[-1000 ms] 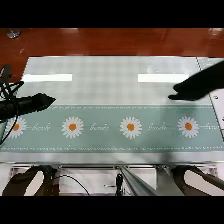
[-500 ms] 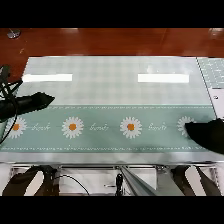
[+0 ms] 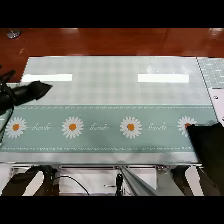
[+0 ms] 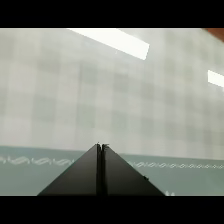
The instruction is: Fold the shirts.
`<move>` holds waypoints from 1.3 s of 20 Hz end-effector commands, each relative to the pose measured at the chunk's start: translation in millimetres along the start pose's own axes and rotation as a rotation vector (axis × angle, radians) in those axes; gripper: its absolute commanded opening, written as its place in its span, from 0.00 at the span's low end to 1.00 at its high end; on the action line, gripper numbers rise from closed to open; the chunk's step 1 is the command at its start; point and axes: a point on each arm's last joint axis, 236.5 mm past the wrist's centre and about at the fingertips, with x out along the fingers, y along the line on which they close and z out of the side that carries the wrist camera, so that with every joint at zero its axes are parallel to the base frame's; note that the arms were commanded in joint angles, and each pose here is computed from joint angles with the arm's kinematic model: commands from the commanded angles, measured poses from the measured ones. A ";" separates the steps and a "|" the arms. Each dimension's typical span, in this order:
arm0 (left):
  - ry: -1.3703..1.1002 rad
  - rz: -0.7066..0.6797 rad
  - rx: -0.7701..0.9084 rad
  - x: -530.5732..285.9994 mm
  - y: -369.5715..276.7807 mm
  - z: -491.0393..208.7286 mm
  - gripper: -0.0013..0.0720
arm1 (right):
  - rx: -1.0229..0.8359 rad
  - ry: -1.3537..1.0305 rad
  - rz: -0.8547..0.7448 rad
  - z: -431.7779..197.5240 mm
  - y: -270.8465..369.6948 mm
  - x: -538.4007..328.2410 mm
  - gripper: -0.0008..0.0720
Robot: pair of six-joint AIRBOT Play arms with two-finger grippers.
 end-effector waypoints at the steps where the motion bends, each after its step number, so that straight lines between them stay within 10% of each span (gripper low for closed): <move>1: 0.018 -0.134 0.113 6.8 -63.2 49.0 0.04 | -0.160 -0.157 0.631 42.3 192.2 -52.6 0.05; 5: 0.155 -0.178 0.367 24.8 -132.1 70.2 0.04 | -0.582 -0.076 0.803 -56.2 348.7 -49.4 0.05; 10: 0.365 0.298 0.361 66.9 1.5 6.0 0.05 | -0.976 0.138 0.350 -148.0 335.3 77.0 0.05; 26: 0.439 0.343 0.326 74.0 34.7 -21.9 0.05 | -0.980 0.205 0.303 -158.9 328.3 95.5 0.05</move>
